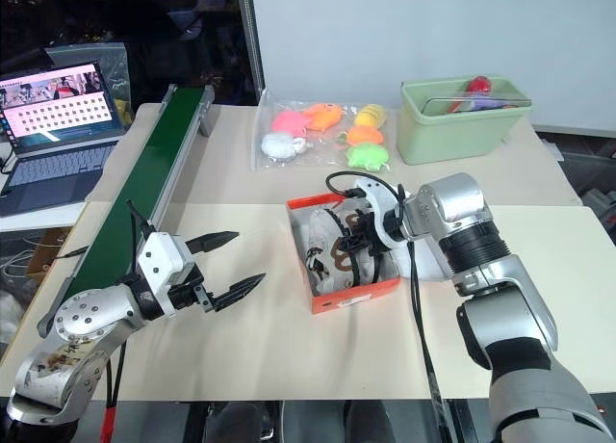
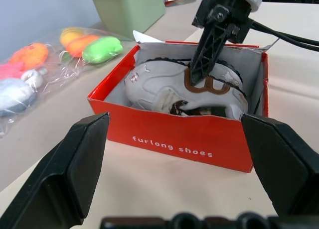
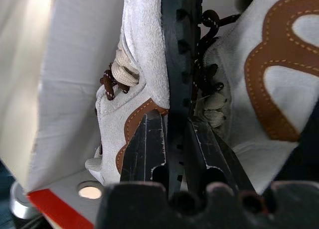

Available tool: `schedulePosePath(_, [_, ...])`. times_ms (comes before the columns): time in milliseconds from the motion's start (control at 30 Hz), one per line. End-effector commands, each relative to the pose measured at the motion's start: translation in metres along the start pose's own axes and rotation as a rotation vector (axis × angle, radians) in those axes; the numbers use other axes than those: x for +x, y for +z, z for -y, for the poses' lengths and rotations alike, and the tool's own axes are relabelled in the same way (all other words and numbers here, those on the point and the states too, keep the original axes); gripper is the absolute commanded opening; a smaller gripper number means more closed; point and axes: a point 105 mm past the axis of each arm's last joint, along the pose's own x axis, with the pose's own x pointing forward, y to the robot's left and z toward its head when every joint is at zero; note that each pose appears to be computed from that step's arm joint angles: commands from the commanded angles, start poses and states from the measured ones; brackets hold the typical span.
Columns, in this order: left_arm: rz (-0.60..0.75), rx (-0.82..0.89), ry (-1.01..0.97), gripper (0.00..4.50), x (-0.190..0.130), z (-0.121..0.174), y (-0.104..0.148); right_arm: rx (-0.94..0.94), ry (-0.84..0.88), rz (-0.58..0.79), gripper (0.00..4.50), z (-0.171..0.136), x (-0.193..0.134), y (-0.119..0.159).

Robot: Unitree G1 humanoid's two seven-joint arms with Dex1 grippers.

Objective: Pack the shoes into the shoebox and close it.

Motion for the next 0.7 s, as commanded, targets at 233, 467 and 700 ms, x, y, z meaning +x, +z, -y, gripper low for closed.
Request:
schedulePosePath(233, [0.030, 0.028, -0.015, 4.50, 0.003, 0.001, 0.009, -0.006, 0.028, 0.104, 2.61, -0.016, -0.011, 0.025])
schedulePosePath(467, [0.043, 0.028, -0.032, 4.50, 0.009, 0.000, 0.010, -0.080, 0.015, 0.309, 3.69, -0.033, -0.063, 0.067])
schedulePosePath(700, [0.053, 0.002, -0.033, 4.50, 0.012, -0.005, 0.008, -0.197, -0.070, 0.546, 3.69, -0.029, -0.118, 0.073])
